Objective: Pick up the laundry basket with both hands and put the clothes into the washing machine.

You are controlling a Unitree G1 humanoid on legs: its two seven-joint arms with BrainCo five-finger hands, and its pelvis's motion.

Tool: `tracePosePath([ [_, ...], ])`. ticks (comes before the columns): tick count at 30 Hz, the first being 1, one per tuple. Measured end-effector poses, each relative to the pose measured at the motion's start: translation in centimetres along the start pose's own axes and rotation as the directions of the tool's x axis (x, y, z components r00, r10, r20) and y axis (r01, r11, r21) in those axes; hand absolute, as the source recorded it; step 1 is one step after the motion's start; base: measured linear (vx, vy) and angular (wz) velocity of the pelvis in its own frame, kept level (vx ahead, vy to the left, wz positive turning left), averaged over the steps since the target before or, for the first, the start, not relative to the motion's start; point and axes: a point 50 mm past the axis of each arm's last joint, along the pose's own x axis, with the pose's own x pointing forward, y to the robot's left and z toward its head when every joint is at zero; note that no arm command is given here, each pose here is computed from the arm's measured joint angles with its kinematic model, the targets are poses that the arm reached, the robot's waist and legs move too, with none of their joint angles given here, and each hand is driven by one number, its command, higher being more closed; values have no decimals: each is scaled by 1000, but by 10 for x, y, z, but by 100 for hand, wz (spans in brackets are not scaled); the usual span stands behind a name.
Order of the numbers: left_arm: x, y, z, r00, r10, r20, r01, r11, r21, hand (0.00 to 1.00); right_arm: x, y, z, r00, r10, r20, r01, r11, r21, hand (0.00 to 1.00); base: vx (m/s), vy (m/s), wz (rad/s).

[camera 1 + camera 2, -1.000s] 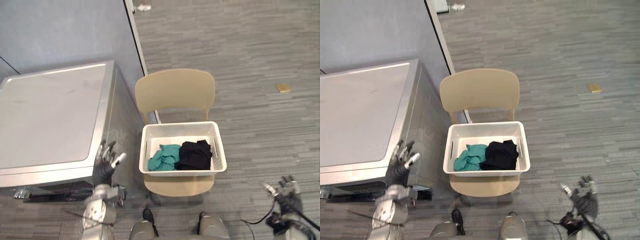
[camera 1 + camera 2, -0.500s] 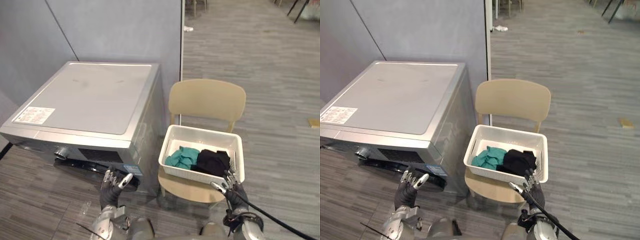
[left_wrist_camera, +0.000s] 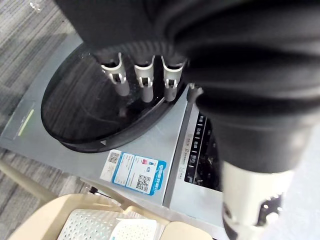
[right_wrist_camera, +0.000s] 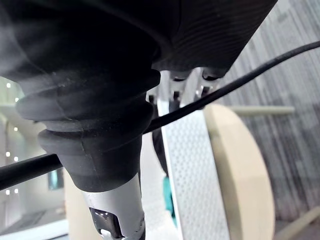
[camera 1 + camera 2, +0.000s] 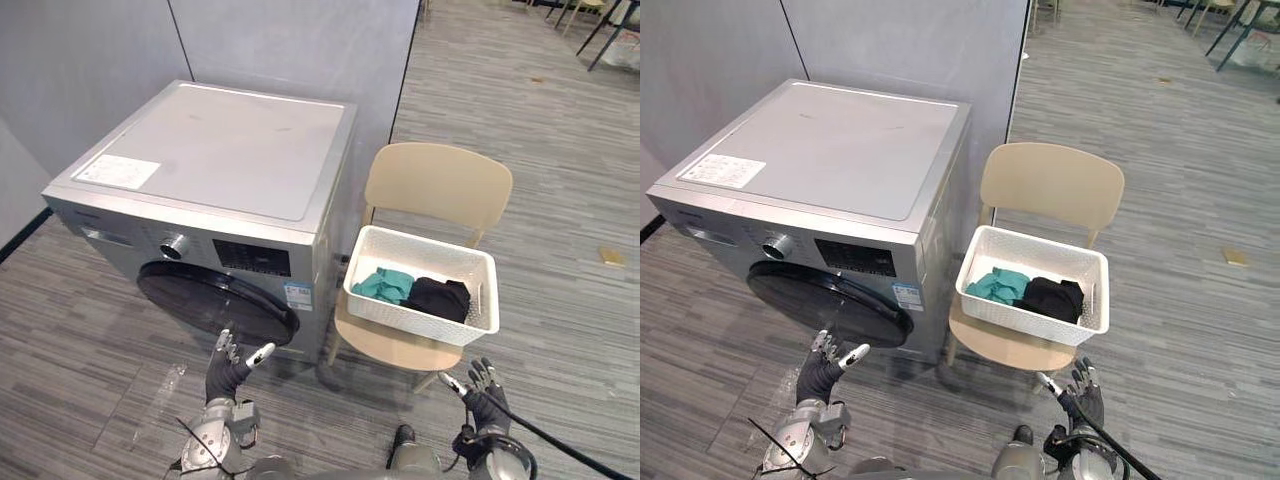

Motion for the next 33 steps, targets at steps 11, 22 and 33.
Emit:
tracePosePath([
  [11,6,-5,0,1000,15,-12,-15,1000,-14,0,-18,-44,71,942,-160,294,180,983,-40,0,29,-56,3],
  [22,4,-3,-3,999,30,-30,-31,999,-35,0,-24,-38,81,951,134,277,-101,986,-133,0,53,-50,-20],
  [33,-8,3,-28,991,-12,-135,10,1000,-15,0,-22,-20,22,924,380,-38,-382,921,-73,0,-7,13,17],
])
